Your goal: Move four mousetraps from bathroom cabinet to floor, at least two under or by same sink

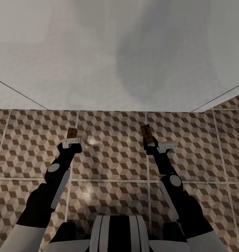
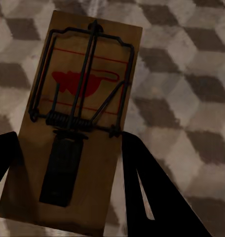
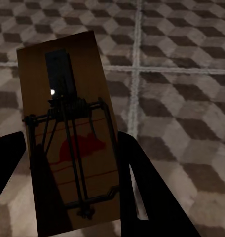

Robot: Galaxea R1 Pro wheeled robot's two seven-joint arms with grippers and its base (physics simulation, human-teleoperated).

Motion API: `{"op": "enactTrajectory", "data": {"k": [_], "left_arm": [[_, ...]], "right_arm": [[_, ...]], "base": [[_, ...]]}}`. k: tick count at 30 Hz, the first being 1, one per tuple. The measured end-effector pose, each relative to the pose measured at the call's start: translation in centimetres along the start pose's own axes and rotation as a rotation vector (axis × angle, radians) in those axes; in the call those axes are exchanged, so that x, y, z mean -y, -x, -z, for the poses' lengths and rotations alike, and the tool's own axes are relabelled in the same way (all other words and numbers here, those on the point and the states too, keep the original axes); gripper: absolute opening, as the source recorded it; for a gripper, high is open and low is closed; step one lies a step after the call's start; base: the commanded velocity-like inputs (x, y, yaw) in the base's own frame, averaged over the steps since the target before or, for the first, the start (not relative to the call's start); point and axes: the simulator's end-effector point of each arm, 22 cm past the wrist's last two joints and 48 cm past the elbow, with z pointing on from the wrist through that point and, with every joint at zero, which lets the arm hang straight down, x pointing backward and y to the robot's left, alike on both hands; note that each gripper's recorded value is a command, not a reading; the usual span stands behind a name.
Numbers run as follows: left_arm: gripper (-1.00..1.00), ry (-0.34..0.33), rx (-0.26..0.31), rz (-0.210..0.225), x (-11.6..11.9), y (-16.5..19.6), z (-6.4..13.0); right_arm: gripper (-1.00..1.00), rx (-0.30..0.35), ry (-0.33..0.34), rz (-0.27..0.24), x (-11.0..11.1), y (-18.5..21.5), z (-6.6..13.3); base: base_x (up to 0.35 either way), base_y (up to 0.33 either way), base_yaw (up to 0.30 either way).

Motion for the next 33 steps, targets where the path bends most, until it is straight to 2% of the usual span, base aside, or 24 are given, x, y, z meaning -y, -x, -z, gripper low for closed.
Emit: {"op": "enactTrajectory", "data": {"k": [9, 33], "left_arm": [[-1.0, -0.003, 0.016, 0.0, 0.1, 0.7, 0.2], [-1.0, -0.001, -0.004, 0.001, 0.1, -0.3, 0.5]], "right_arm": [[-1.0, 0.005, -0.001, -0.002, 0.0, 0.1, 0.0], [-1.0, 0.004, -0.003, 0.0, 0.0, 0.0, 0.1]], "base": [[0.0, 0.0, 0.0], [0.0, 0.0, 0.0]]}}
